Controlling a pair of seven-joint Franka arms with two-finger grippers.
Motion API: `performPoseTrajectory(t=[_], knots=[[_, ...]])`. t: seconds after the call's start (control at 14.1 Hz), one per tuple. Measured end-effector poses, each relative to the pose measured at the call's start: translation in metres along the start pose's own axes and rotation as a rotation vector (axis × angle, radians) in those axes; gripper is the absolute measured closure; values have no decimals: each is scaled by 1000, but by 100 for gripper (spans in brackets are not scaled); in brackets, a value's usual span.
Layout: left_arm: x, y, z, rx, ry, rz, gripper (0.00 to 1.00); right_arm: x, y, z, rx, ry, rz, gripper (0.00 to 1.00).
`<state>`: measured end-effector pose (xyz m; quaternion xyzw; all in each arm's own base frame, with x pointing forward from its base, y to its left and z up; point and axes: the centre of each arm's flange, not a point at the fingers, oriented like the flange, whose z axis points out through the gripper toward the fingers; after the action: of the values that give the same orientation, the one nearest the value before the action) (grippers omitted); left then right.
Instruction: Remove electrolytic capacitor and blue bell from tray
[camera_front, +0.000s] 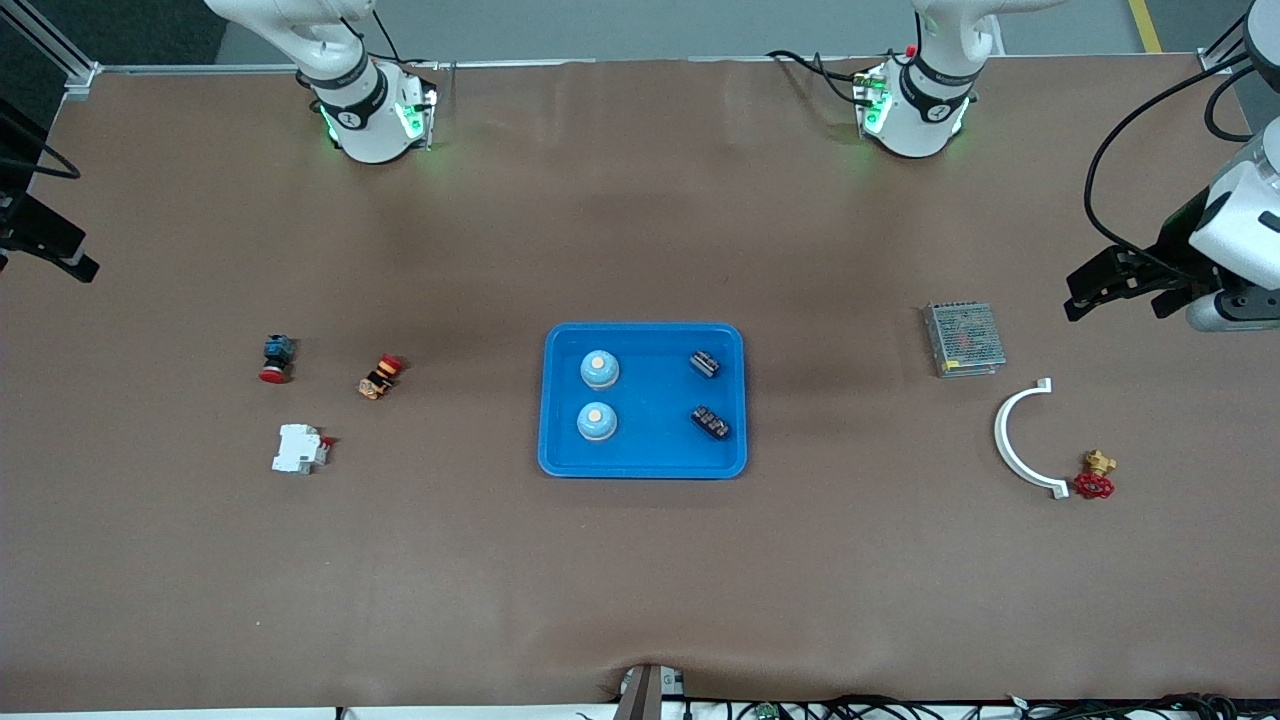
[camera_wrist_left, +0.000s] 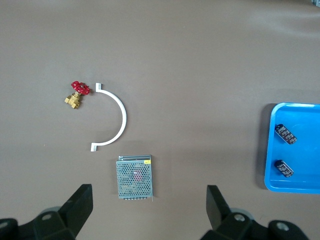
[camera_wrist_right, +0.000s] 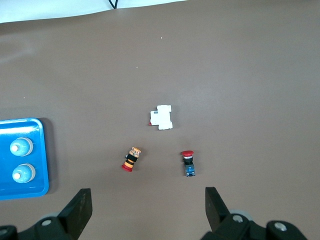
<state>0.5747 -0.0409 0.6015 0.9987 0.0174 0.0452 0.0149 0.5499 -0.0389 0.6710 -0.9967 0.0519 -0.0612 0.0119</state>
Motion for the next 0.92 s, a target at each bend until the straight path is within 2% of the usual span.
performPoseTrajectory(t=[0.92], knots=[[0,0,0,0,0,0,0,0,15,1,-3,-2,27,0]])
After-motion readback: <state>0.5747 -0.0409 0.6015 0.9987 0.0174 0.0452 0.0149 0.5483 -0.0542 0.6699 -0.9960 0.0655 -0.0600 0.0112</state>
